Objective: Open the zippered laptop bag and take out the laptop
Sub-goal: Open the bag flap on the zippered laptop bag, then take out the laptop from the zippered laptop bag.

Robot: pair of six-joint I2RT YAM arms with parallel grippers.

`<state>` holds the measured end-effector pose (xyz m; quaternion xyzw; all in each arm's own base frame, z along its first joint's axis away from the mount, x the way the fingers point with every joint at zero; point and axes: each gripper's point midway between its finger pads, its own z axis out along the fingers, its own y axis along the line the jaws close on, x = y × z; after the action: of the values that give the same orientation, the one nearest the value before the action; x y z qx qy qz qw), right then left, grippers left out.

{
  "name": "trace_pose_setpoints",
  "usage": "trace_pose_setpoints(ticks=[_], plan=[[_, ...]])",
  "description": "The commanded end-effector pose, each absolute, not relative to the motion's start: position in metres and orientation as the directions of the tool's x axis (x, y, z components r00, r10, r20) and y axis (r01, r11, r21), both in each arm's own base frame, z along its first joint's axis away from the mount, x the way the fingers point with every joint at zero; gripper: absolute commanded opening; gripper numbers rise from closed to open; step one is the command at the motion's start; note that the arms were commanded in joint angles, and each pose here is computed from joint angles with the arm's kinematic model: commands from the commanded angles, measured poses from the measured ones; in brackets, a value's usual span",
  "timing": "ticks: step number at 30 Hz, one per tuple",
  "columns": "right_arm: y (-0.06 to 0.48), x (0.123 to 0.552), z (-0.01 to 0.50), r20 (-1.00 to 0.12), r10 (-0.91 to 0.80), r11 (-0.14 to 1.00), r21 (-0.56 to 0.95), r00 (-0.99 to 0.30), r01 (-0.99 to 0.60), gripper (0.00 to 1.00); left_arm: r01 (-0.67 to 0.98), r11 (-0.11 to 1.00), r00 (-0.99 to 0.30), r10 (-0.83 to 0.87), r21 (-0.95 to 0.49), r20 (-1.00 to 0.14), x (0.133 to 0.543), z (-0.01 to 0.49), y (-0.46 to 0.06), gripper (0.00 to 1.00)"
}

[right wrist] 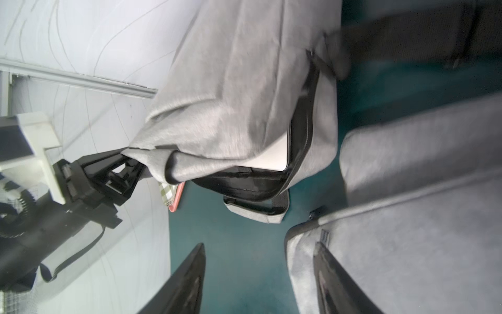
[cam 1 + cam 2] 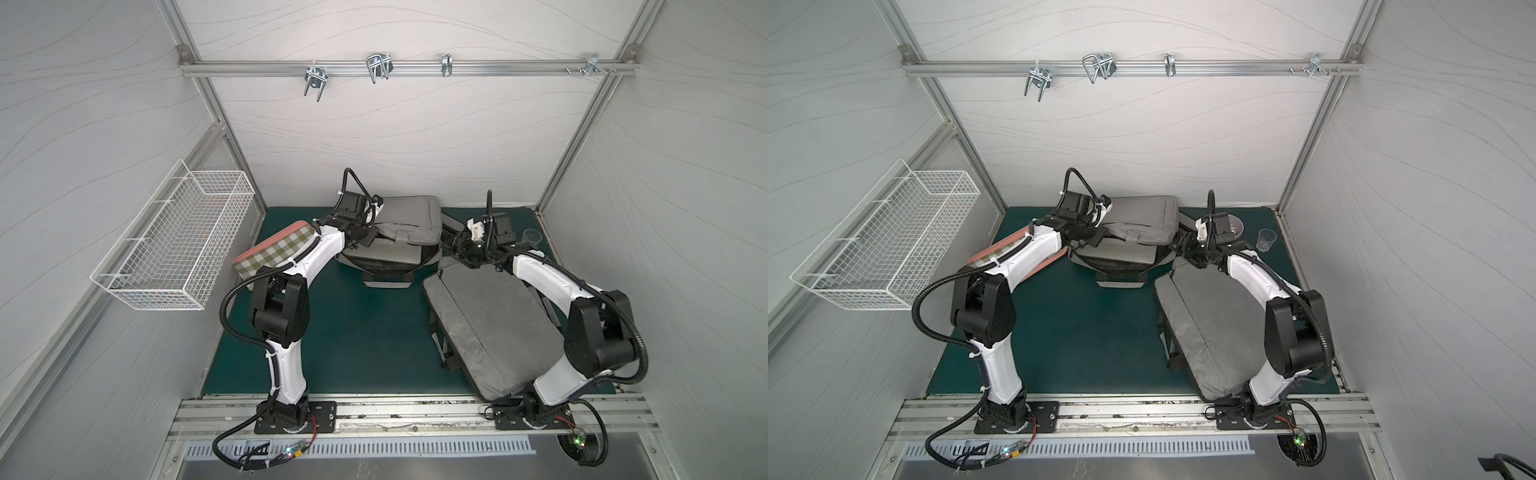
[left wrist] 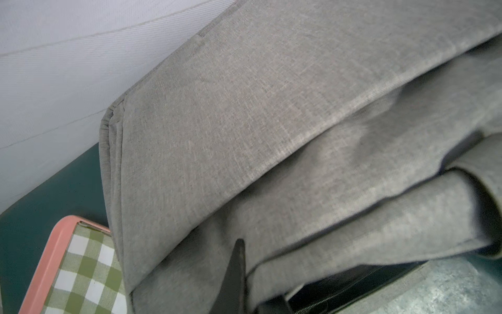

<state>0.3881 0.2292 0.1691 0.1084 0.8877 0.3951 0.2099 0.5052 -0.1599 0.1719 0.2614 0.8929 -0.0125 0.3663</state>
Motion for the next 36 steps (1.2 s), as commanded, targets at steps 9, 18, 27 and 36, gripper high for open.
trace_pose_setpoints(ticks=[9,18,27,36], plan=[[0.304,0.369,0.148,-0.091,0.634,0.469,0.835,-0.768,0.288,0.58,0.391,0.92,-0.575,0.246,0.002,-0.78,0.516,0.239,-0.167,0.0],[0.364,0.384,0.121,0.037,0.684,0.328,0.876,-0.729,0.352,0.54,0.481,0.875,-0.604,0.286,-0.053,-0.744,0.503,0.232,-0.183,0.0],[0.406,0.409,0.083,0.146,0.647,0.227,0.9,-0.748,0.372,0.44,0.574,0.816,-0.58,0.349,-0.066,-0.736,0.493,0.229,-0.195,0.0],[0.41,0.427,0.069,0.166,0.688,0.183,0.902,-0.706,0.391,0.45,0.603,0.794,-0.574,0.37,-0.072,-0.73,0.49,0.226,-0.199,0.0]])
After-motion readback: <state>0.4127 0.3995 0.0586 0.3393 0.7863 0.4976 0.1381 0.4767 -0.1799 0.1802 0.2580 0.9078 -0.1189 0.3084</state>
